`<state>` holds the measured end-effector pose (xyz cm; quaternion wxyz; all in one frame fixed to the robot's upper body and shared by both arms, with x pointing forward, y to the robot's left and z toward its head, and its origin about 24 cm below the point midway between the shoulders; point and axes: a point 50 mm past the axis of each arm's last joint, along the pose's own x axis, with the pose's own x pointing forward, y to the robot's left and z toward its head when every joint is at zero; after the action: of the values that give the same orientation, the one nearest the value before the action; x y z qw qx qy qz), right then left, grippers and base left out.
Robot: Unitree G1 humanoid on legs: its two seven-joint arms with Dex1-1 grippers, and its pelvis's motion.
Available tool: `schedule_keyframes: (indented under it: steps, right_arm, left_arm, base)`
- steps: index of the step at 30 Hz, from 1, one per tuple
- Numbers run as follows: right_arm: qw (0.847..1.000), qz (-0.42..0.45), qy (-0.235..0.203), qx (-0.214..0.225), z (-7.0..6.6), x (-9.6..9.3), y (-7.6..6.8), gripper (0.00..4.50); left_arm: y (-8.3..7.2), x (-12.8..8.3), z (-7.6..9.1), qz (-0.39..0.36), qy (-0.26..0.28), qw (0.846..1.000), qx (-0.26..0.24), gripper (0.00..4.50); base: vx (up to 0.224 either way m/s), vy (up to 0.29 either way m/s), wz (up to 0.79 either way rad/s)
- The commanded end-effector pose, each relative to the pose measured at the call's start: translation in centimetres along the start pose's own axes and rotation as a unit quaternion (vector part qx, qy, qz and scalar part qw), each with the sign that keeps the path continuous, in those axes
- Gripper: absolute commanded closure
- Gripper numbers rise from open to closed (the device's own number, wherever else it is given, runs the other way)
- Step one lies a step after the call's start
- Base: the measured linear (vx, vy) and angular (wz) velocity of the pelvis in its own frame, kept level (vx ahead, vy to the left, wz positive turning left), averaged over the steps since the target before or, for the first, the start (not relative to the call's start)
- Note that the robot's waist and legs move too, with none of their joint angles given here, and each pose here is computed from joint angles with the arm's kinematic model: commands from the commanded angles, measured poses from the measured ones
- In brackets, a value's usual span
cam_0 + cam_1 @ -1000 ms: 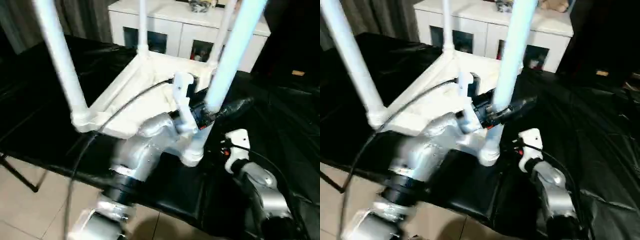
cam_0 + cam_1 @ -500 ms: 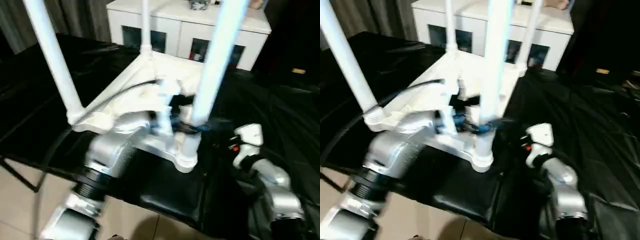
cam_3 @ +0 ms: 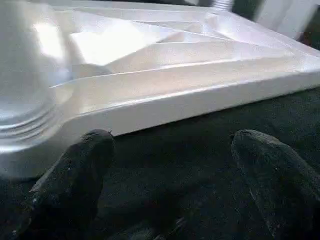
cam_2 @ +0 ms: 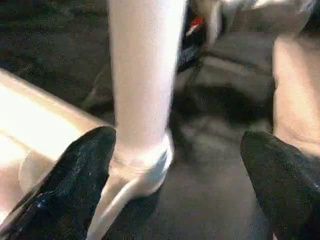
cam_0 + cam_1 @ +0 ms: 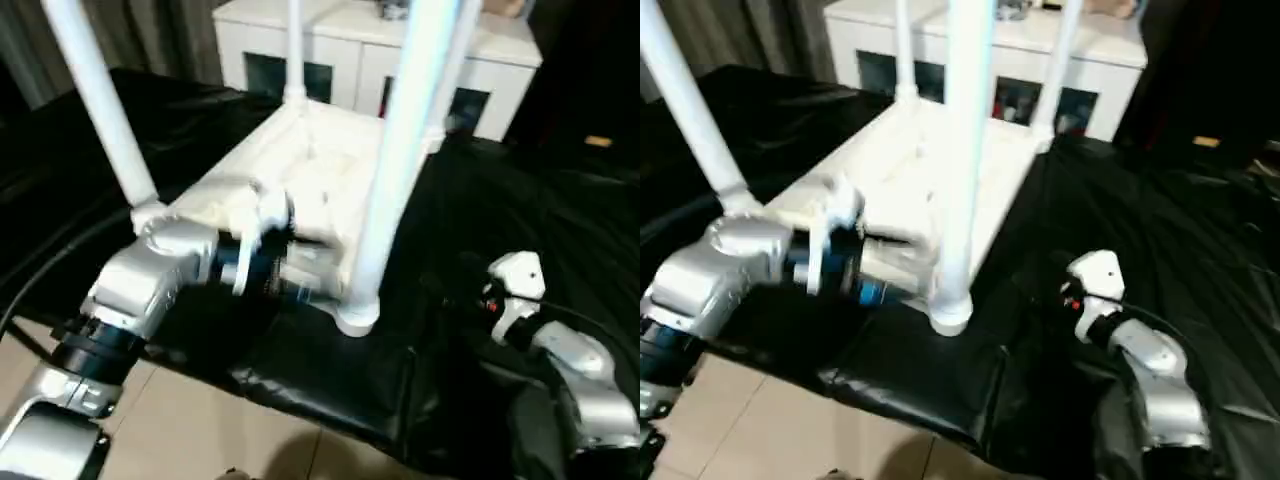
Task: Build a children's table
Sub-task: Rotate table base
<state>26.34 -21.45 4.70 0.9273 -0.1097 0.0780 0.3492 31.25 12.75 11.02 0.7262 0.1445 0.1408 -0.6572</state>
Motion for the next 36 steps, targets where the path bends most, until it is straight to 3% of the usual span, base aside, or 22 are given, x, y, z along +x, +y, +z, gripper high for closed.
schedule_keyframes:
  steps: [1, 4, 6, 9, 12, 18, 24, 31, 36]
  right_arm:
    - [0.999, 0.045, -0.001, -0.007, 0.6, -0.2, 0.5, 0.27]
    - [0.995, 0.092, 0.024, -0.022, 0.5, -0.4, 1.4, 0.27]
    - [0.993, 0.11, 0.034, -0.028, 0.4, -0.5, 1.9, 0.27]
    - [0.991, 0.123, 0.038, -0.031, 0.4, -0.6, 2.2, 0.27]
    - [0.991, 0.127, 0.036, -0.03, 0.7, -0.6, 2.4, 0.27]
    - [0.99, 0.129, 0.038, -0.031, 0.7, -0.6, 2.7, 0.27]
    - [0.99, 0.129, 0.036, -0.03, 0.8, -0.5, 2.9, 0.27]
    - [0.991, 0.125, 0.038, -0.03, 0.7, -0.4, 3.0, 0.27]
    - [0.992, 0.115, 0.039, -0.029, 0.6, -0.5, 2.9, 0.27]
  left_arm:
    - [1.0, 0.3, -0.3, 0.03, 0.043, 0.997, 0.054, 0.06]
    - [2.4, 0.9, -1.0, 0.092, 0.086, 0.987, 0.098, 0.06]
    - [2.5, 1.1, -1.8, 0.091, 0.122, 0.982, 0.112, 0.06]
    - [2.4, 1.2, -2.5, 0.072, 0.139, 0.982, 0.109, 0.06]
    - [2.5, 1.1, -3.8, 0.052, 0.172, 0.978, 0.105, 0.44]
    - [2.9, 0.7, -4.7, 0.051, 0.195, 0.975, 0.098, 0.89]
    - [3.1, 0.6, -4.7, 0.051, 0.196, 0.976, 0.082, 1.41]
    - [2.3, -0.1, -6.7, -0.004, 0.275, 0.961, 0.017, 1.99]
    - [2.0, -0.1, -7.1, 0.001, 0.278, 0.96, -0.013, 2.48]
  base:
    - [0.0, 0.0, 0.0]
    - [0.0, 0.0, 0.0]
    - [0.0, 0.0, 0.0]
    - [0.0, 0.0, 0.0]
    - [0.0, 0.0, 0.0]
    - [0.0, 0.0, 0.0]
    - [0.0, 0.0, 0.0]
    - [0.0, 0.0, 0.0]
    - [0.0, 0.0, 0.0]
